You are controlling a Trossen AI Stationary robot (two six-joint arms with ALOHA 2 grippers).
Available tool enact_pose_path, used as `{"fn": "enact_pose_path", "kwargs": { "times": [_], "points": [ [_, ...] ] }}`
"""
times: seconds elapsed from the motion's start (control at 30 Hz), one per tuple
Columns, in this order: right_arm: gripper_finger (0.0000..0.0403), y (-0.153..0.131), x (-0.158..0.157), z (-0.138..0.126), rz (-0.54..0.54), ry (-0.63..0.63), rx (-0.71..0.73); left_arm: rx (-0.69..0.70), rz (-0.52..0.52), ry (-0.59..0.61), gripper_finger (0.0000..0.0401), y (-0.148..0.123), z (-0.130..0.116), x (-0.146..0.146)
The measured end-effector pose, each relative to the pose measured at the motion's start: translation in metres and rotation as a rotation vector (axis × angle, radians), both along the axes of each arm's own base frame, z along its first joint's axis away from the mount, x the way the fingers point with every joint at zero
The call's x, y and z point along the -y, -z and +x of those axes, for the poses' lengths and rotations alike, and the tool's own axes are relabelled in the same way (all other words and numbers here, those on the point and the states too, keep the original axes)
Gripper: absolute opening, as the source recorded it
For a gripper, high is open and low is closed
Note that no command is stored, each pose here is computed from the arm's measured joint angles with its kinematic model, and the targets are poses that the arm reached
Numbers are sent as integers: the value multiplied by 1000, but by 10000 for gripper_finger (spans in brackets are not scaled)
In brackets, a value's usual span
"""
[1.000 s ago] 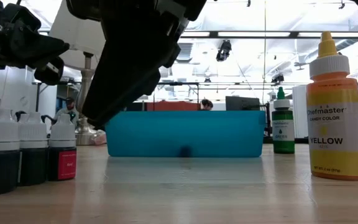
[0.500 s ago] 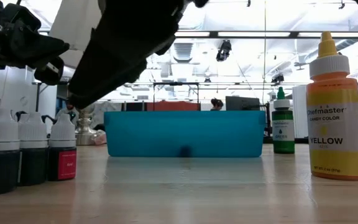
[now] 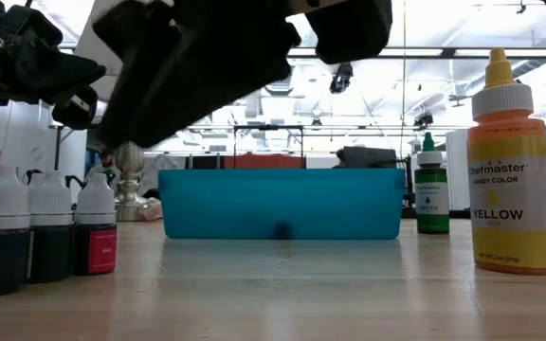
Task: Pick & Place food coloring
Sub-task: Put the small red food coloring bottle into the blue bin
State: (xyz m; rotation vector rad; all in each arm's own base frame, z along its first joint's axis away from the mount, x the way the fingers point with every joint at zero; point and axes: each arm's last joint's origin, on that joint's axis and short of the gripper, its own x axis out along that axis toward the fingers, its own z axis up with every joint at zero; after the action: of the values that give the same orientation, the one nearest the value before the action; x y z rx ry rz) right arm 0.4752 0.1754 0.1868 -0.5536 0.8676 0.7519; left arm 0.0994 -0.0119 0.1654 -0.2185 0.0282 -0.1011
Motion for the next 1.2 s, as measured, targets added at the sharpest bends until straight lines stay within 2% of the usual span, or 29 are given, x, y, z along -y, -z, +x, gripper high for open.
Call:
{"fn": "enact_pose_path", "kwargs": {
  "times": [0.33,0.53,1.2],
  "points": [
    [143,-18,8,6,-43,-72,58,0,0,0,0,0,0,0],
    [149,-30,14,8,-22,-58,51,0,0,0,0,0,0,0],
    [141,-21,13,7,-33,-90,23,0,0,0,0,0,0,0]
  ]
}}
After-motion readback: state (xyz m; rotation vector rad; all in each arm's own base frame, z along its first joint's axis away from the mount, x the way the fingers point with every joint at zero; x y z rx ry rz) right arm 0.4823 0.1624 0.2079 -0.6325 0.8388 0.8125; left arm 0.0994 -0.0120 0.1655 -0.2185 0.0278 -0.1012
